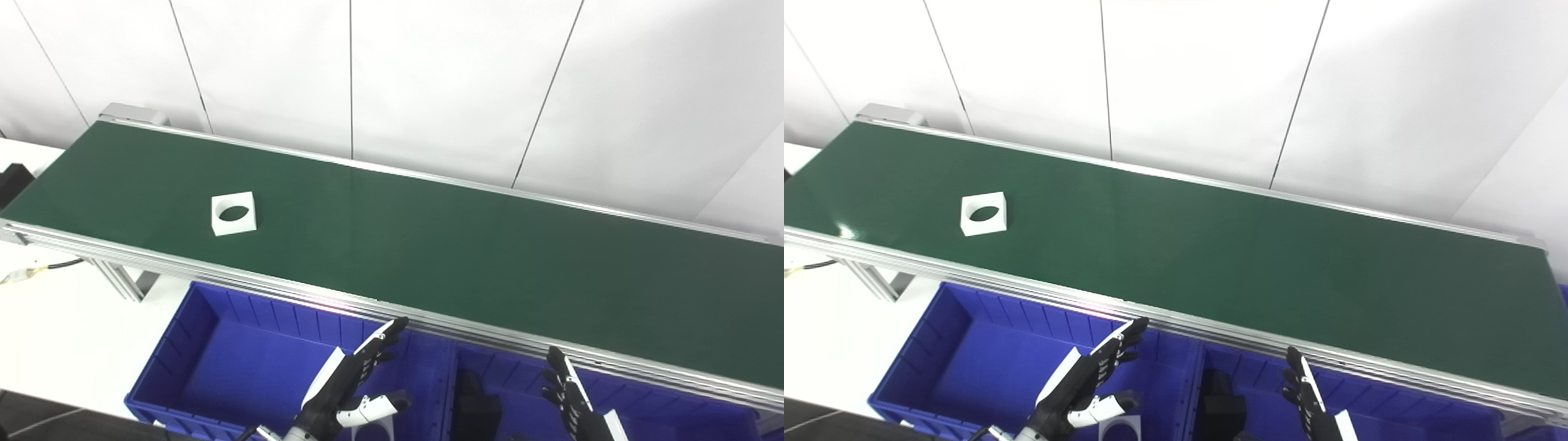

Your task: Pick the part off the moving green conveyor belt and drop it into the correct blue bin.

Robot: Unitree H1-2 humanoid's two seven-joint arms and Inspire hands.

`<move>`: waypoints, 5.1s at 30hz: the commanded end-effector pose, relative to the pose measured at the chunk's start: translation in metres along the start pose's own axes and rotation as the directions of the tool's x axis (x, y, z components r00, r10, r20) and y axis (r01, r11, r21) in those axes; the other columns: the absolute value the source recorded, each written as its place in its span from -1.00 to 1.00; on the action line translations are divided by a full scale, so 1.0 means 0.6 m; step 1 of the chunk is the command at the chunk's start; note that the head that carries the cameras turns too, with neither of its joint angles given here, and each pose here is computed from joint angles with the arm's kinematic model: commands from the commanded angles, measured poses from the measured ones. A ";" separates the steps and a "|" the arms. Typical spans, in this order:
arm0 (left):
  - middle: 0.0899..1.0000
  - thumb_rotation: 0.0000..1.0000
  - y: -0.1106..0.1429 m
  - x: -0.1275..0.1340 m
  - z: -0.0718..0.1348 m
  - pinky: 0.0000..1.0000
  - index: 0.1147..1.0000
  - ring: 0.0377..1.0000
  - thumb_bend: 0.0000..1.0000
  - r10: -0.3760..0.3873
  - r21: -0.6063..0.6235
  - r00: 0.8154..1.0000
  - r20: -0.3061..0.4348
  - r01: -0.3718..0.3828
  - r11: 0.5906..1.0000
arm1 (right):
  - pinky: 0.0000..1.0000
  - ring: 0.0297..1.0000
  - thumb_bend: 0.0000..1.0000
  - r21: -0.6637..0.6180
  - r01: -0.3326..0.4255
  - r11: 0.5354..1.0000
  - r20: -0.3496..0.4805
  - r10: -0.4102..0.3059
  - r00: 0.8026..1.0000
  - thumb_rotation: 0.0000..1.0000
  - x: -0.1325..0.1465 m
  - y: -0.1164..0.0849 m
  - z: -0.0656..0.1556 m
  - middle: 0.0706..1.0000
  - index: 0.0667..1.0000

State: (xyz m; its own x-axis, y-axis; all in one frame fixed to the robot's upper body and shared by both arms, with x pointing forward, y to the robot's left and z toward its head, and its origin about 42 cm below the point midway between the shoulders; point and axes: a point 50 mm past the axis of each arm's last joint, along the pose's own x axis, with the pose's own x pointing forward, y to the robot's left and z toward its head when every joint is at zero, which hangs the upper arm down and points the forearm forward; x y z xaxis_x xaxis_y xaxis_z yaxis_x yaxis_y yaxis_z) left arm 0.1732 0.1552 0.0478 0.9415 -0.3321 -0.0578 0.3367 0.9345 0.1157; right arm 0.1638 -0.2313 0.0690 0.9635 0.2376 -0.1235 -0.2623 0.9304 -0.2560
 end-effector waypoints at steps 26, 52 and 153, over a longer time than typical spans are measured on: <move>0.88 0.48 0.070 0.046 0.095 0.68 0.86 0.83 0.64 0.028 0.043 0.958 0.284 -0.042 0.998 | 0.73 0.83 0.60 0.009 0.021 1.000 0.130 -0.021 0.991 -0.08 0.037 0.005 0.010 0.90 1.00; 1.00 -0.03 0.265 0.173 0.194 0.86 0.97 1.00 0.60 0.122 0.385 0.953 0.277 -0.227 0.895 | 0.63 0.76 0.69 0.031 0.060 0.998 0.196 -0.065 0.979 -0.08 0.048 0.019 0.029 0.81 1.00; -0.25 -1.00 0.211 0.217 0.199 -0.70 -0.09 -0.35 -0.02 0.080 0.493 0.968 0.239 -0.192 0.849 | 0.58 0.72 0.68 0.051 0.086 0.995 0.264 -0.097 0.960 0.13 0.036 0.019 0.025 0.75 1.00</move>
State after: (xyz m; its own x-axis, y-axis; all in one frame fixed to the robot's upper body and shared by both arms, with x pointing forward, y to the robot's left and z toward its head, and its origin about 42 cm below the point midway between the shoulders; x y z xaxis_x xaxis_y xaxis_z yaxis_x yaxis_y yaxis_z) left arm 0.3447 0.2156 0.1596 0.9533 -0.2691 0.1375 0.1337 0.7837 0.6066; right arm 0.1816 -0.2129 0.0646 0.9741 0.2144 0.0721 -0.1946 0.9567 -0.2166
